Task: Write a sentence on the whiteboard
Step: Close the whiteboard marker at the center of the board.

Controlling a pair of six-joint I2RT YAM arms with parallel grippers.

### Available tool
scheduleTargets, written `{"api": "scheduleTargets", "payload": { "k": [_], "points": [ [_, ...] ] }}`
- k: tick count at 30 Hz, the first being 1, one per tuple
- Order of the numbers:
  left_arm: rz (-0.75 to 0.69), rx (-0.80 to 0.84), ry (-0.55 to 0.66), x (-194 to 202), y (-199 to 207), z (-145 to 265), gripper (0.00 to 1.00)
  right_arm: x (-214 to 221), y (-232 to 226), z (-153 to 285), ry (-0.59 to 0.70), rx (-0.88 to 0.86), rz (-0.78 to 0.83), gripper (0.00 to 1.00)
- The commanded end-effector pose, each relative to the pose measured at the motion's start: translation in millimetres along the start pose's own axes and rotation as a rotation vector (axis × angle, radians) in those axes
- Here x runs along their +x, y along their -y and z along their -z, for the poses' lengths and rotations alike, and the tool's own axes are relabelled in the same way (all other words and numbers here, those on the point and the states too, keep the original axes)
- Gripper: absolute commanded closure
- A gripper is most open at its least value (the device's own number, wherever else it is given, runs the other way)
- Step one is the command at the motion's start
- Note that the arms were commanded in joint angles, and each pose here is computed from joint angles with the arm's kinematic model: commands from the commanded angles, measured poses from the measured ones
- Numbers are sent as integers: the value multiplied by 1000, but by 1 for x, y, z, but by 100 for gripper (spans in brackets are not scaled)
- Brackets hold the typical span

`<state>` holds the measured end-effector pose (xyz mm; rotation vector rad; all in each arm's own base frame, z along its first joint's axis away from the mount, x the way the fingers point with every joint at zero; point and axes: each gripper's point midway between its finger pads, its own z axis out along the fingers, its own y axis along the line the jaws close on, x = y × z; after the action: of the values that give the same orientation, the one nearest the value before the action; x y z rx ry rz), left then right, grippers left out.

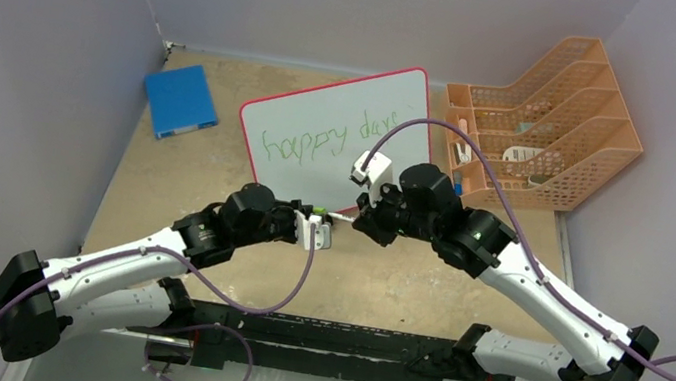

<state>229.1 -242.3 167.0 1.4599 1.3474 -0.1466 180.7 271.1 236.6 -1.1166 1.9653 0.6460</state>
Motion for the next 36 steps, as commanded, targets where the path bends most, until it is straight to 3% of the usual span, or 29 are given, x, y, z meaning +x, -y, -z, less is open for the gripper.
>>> {"api": "scheduleTargets", "payload": {
  "k": [1,36],
  "points": [
    [11,-24,53,-21,-15,1,100,-20,2,6,55,22,5,100],
    [22,-3,73,-27,-13,3,100,-22,0,-6,46,22,2,100]
  ]
}}
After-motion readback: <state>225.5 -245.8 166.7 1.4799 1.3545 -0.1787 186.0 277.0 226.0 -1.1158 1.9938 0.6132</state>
